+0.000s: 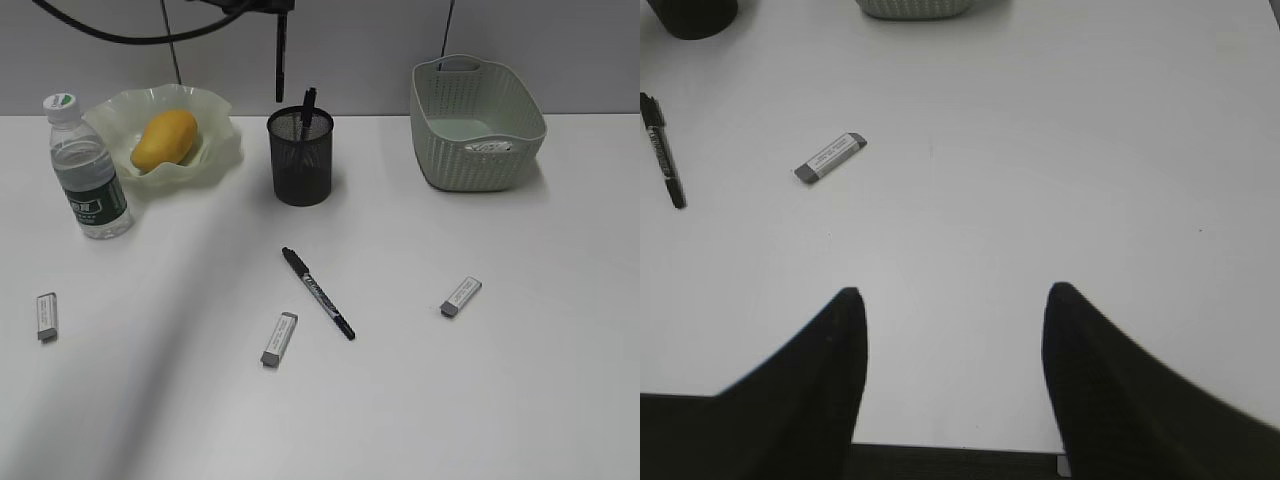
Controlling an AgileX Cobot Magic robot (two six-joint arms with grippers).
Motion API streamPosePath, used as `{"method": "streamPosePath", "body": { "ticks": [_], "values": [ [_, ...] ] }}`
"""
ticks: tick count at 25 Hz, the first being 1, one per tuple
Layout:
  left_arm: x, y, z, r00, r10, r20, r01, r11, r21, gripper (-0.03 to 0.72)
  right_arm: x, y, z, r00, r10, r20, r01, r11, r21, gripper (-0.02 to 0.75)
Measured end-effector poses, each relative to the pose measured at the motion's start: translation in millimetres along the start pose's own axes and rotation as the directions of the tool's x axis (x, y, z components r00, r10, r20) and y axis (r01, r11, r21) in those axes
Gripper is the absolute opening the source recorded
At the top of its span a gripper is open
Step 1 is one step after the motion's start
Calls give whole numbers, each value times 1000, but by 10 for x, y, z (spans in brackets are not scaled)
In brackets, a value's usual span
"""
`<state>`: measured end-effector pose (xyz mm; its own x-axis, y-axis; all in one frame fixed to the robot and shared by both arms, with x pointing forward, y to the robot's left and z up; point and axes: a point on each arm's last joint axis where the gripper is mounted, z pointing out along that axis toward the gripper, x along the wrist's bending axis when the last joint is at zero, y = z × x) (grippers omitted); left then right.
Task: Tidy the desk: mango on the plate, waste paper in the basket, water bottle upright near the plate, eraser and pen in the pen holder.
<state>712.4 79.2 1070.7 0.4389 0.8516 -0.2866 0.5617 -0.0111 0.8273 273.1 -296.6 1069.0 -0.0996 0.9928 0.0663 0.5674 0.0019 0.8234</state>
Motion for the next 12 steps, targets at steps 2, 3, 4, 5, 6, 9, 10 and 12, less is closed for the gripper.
{"method": "streamPosePath", "body": {
  "ticks": [2, 3, 4, 5, 6, 9, 10, 12],
  "values": [
    [38, -91, 113, 1000, -26, 3, 26, 999, 19, 127, 0, 0, 0, 1000, 0, 0, 0, 1000, 0, 447],
    [59, -147, 177, 999, -33, 1, 33, 999, 30, 127, 0, 0, 0, 1000, 0, 0, 0, 1000, 0, 447],
    [78, -205, 238, 999, -37, -1, 37, 998, 44, 127, 0, 1, 0, 1000, 0, 0, 0, 1000, -1, 446],
    [95, -256, 293, 999, -41, -4, 41, 998, 55, 127, 0, 1, 0, 1000, 0, 0, 0, 1000, -1, 446],
    [108, -296, 336, 999, -43, -6, 44, 997, 61, 127, 0, 1, 0, 1000, 0, 0, 0, 1000, -1, 446],
    [117, -375, 438, 999, -46, -11, 47, 997, 58, 127, 0, 1, 0, 1000, 0, 0, 0, 1000, -1, 446],
    [115, -399, 466, 999, -46, -12, 46, 997, 57, 127, 0, 1, 0, 1000, 0, 0, 0, 1000, -1, 446],
    [120, -431, 501, 999, -46, -14, 47, 997, 61, 127, 0, 1, 0, 1000, 0, 0, 0, 1000, -1, 446]
  ]
}}
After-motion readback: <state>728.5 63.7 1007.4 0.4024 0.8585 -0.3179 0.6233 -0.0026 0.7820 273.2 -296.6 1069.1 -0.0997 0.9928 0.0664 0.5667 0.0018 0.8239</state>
